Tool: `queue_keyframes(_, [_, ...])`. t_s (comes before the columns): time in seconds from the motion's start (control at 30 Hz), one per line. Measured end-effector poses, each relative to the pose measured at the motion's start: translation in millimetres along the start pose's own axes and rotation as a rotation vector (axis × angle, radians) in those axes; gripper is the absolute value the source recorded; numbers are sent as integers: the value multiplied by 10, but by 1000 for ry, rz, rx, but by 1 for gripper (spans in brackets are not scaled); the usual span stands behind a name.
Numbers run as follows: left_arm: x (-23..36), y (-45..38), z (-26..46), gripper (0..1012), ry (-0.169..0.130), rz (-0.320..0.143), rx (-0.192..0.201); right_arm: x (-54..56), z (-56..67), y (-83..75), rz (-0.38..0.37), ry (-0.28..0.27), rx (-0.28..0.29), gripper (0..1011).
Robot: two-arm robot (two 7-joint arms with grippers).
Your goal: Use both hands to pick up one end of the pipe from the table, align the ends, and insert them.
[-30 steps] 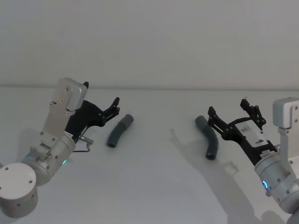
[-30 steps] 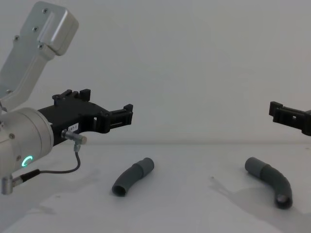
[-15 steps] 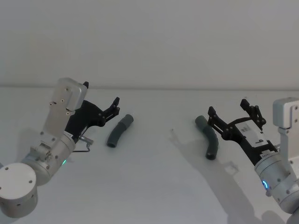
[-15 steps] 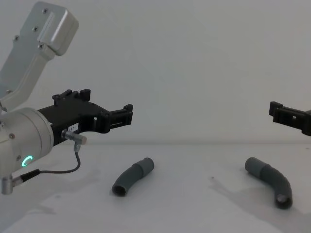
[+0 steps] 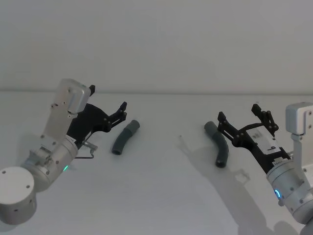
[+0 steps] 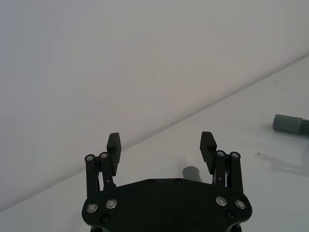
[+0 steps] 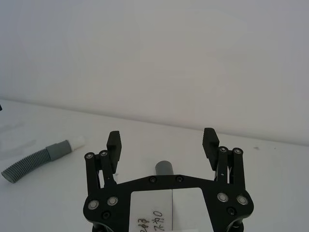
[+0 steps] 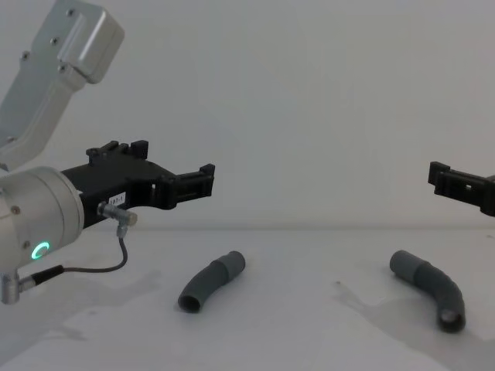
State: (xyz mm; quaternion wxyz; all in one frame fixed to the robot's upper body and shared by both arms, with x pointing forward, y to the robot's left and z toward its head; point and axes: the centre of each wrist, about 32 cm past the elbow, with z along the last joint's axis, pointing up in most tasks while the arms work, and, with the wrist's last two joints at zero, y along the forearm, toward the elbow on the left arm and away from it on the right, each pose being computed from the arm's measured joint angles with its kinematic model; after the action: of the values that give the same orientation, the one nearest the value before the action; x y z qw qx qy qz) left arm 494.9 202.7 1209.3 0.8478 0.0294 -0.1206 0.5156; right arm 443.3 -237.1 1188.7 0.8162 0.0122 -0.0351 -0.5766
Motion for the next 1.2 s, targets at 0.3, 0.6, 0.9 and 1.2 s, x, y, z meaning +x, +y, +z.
queue_keyframes(0.3, [112, -25, 107, 1001, 31, -73, 61, 0, 0, 0, 0, 0, 0, 1001])
queue_keyframes(0.6, [192, -60, 224, 1001, 71, -124, 152, 0, 0, 0, 0, 0, 0, 1001])
queue_keyframes(0.9, [252, -117, 349, 1001, 119, -159, 275, 0, 0, 0, 0, 0, 0, 1001])
queue_keyframes(1.2, [277, -214, 442, 1001, 174, -177, 404, 0, 0, 0, 0, 0, 0, 1001])
